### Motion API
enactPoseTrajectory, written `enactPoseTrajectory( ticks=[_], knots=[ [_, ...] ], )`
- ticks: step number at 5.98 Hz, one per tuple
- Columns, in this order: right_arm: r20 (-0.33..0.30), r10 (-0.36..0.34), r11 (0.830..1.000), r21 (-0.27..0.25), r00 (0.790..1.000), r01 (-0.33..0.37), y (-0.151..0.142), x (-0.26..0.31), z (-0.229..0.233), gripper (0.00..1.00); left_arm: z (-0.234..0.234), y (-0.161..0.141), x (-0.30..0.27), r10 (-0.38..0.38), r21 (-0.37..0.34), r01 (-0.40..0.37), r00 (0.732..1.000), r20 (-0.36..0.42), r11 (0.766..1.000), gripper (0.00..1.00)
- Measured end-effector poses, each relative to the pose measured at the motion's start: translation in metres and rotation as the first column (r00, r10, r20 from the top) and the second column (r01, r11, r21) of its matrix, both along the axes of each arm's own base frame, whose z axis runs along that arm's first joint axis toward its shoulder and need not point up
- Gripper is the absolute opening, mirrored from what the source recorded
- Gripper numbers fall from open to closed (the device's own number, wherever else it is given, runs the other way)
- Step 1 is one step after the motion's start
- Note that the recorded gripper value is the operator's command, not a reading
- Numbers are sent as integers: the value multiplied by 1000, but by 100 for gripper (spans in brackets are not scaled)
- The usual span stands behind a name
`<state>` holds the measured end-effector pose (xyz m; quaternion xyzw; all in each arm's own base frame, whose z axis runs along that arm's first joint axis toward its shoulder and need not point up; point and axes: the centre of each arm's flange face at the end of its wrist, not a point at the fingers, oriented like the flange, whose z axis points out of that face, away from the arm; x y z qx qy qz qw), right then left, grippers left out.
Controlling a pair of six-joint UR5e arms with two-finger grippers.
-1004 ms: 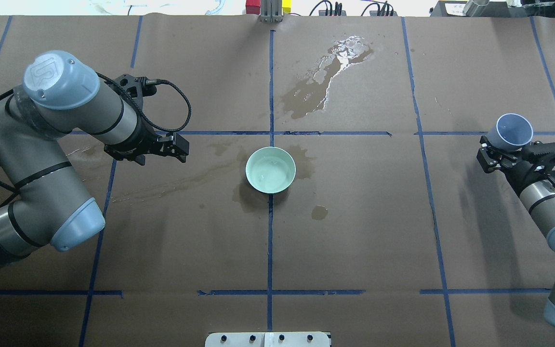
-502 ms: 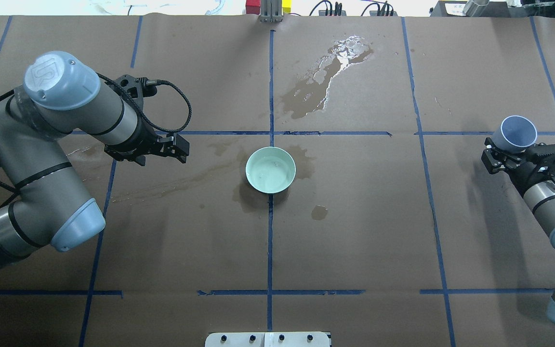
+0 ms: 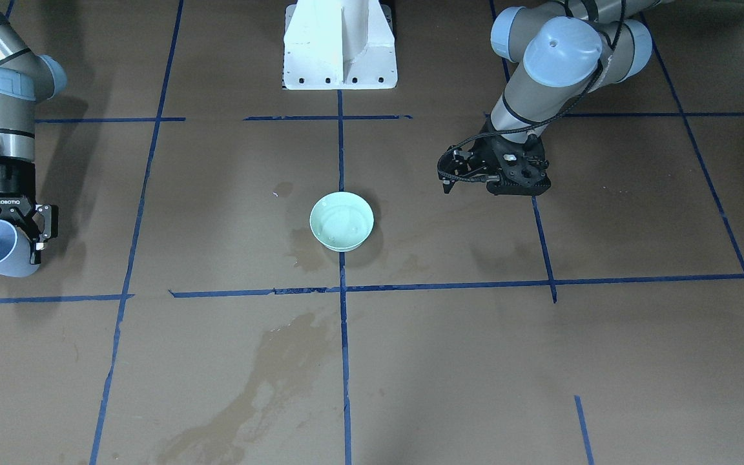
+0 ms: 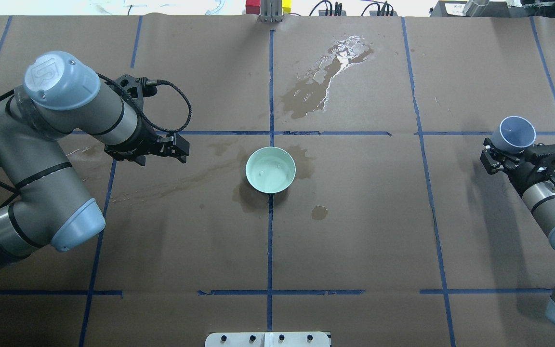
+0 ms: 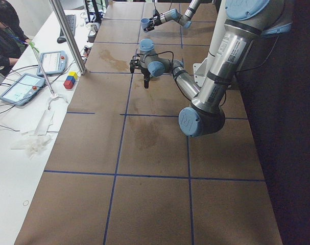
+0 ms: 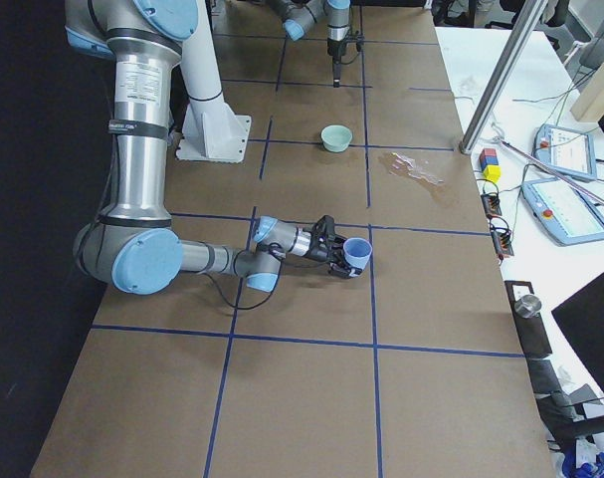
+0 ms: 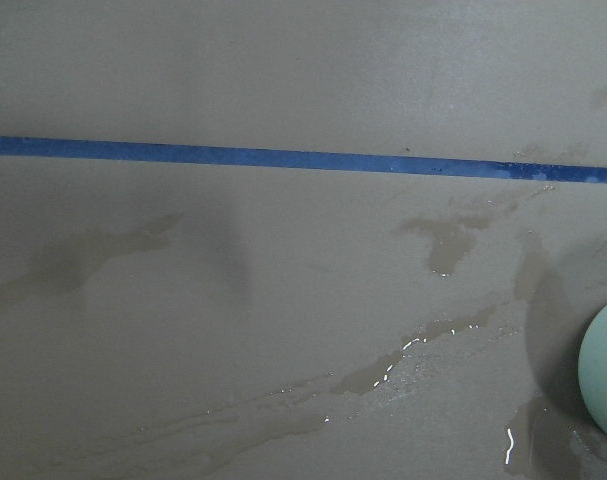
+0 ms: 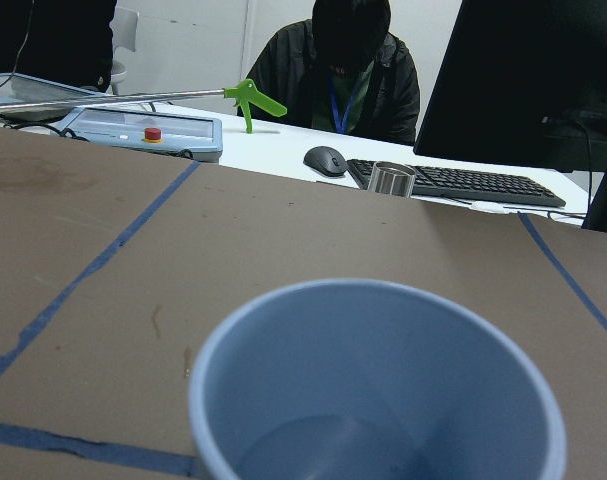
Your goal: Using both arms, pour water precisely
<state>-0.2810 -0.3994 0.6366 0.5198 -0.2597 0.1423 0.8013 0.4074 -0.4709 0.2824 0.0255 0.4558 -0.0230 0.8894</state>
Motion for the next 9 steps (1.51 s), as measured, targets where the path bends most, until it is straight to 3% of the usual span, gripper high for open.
enactPoseTrajectory(
  ticks=[3, 9],
  knots=[
    [37, 6, 1000, 0, 999, -6, -1, -3, -4, 53, 2, 0, 0, 1, 0, -1, 1000, 3, 1000, 100],
    [73, 11, 1000, -2, 997, -11, 1, -3, 3, 65, 3, 0, 0, 3, 1, -3, 1000, 4, 1000, 100]
  ],
)
